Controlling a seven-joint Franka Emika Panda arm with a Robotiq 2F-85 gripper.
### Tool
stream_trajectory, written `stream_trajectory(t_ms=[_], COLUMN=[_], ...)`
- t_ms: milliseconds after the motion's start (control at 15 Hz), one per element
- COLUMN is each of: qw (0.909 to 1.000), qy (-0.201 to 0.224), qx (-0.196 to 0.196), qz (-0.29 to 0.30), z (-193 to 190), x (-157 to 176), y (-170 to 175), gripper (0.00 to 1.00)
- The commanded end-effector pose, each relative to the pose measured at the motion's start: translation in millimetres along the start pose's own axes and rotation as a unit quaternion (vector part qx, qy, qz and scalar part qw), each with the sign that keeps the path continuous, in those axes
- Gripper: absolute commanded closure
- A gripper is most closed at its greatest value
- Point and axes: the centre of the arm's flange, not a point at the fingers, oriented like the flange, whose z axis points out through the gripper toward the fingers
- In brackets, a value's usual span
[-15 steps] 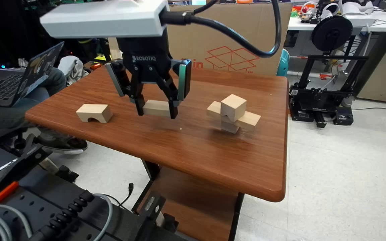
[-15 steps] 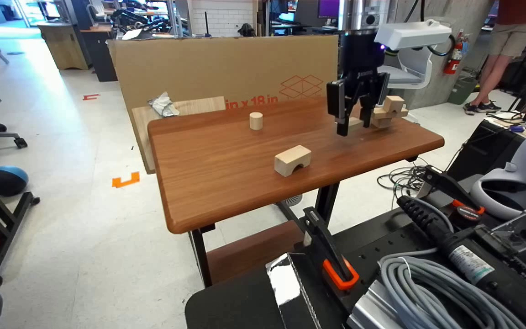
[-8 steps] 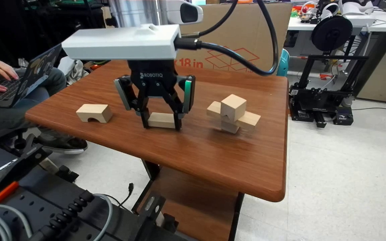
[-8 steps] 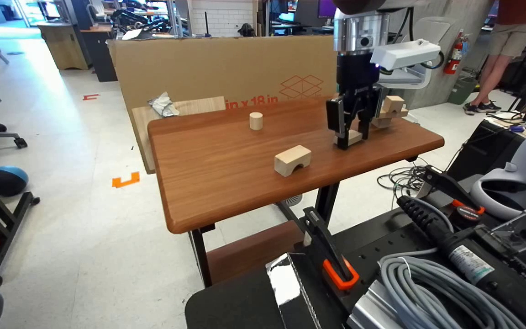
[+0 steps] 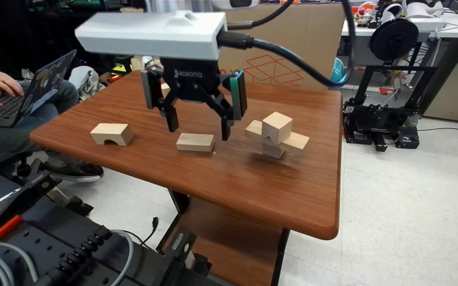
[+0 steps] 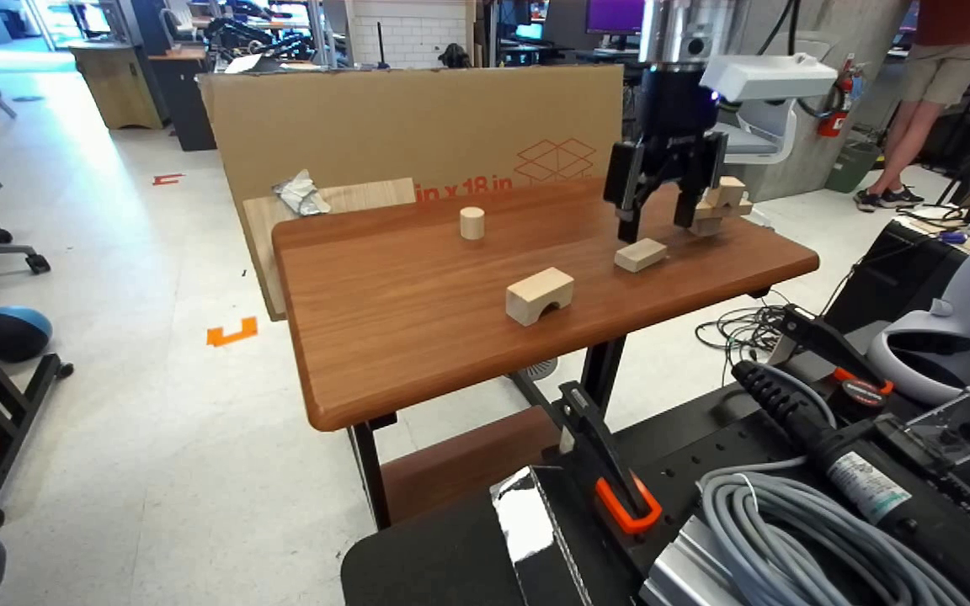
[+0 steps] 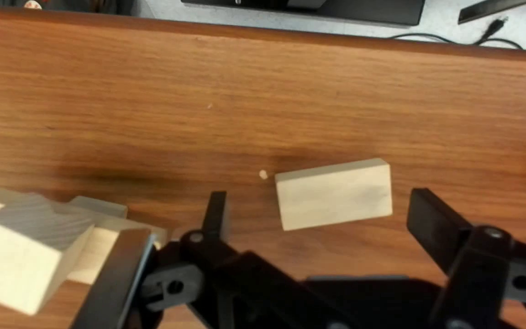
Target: Pick up the wooden cuboid and put it on the table.
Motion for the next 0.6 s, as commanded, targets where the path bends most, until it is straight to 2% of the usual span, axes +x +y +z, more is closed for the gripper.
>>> stream_trajectory(t_ms=[0, 200, 267, 333, 533], qw=[0.9949, 0.9853, 0.9821, 0.9871, 0.983], qy=[0.068, 0.127, 0.132, 0.117, 0.134], qx=[0.045, 0.053, 0.051, 0.044, 0.045], qz=[0.059, 0.101, 0.125, 0.1, 0.117], z=[-80.2, -139.0, -151.9, -119.6, -149.1], x=[-38.5, -63.2, -69.1, -40.0, -60.1], y=[27.8, 53.8, 62.7, 55.4, 65.1], gripper=[0.0, 0.0, 0.0, 0.0, 0.0])
